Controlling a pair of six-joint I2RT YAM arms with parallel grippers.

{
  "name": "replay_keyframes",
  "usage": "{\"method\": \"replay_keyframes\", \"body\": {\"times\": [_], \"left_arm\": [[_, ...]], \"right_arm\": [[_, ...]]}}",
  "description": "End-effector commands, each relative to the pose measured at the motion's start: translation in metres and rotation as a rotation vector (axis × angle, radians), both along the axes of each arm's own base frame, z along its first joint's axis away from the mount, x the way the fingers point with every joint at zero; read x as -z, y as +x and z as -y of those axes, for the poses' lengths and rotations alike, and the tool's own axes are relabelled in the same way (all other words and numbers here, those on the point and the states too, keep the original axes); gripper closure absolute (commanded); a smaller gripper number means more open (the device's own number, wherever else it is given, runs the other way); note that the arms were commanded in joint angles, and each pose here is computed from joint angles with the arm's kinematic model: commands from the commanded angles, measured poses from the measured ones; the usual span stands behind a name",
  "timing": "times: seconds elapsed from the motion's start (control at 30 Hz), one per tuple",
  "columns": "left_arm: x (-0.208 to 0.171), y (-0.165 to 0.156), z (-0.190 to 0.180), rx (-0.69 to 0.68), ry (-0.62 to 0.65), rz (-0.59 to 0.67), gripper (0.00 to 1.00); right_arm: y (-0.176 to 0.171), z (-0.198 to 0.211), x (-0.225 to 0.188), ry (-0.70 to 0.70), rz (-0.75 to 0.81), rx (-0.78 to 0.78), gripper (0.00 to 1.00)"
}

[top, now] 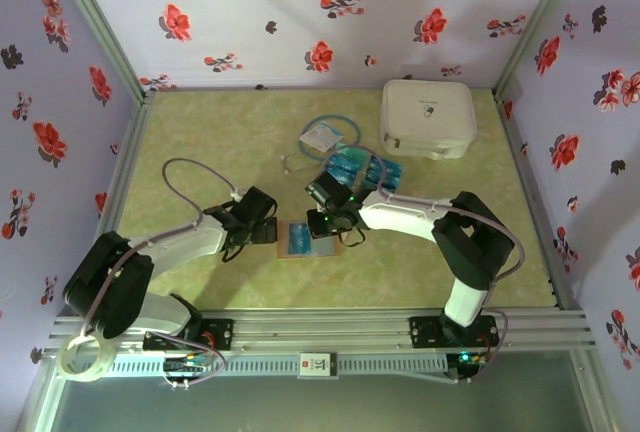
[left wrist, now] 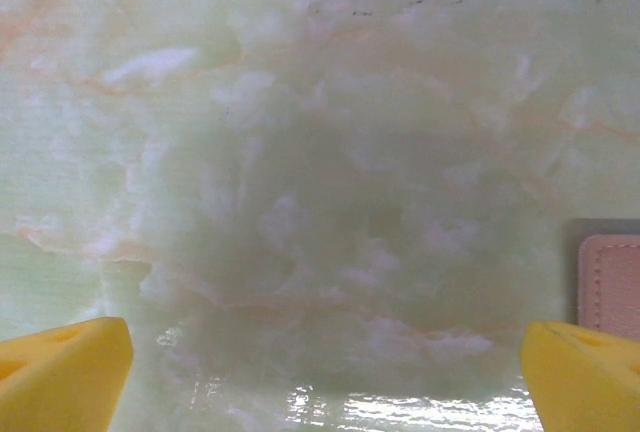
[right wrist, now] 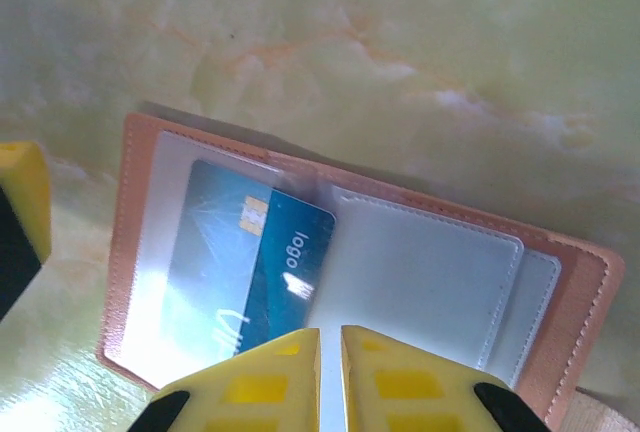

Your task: Put the credit cards into the card holder

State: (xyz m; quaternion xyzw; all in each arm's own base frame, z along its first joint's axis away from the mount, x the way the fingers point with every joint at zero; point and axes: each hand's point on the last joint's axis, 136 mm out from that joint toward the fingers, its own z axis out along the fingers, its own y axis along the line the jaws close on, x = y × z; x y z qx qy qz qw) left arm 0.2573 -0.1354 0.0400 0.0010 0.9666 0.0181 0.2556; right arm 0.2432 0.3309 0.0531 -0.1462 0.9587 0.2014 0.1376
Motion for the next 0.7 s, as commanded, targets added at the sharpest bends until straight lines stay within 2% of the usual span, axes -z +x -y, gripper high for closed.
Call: {"method": "replay_keyframes", "body": {"times": [0.0,0.67], "left_arm": [[0.003,-0.005,-0.004,0.014,0.008,-0.011,0.00],[0.029,-0.005,0.003,0.036,0.032,-0.086,0.00]], "right_arm": [[0.004,-0.006,-0.004,0.018,-0.010,0.009,0.86],[0.002,-0.022,0.020,0.037,-0.069,0.006,0.87]]}}
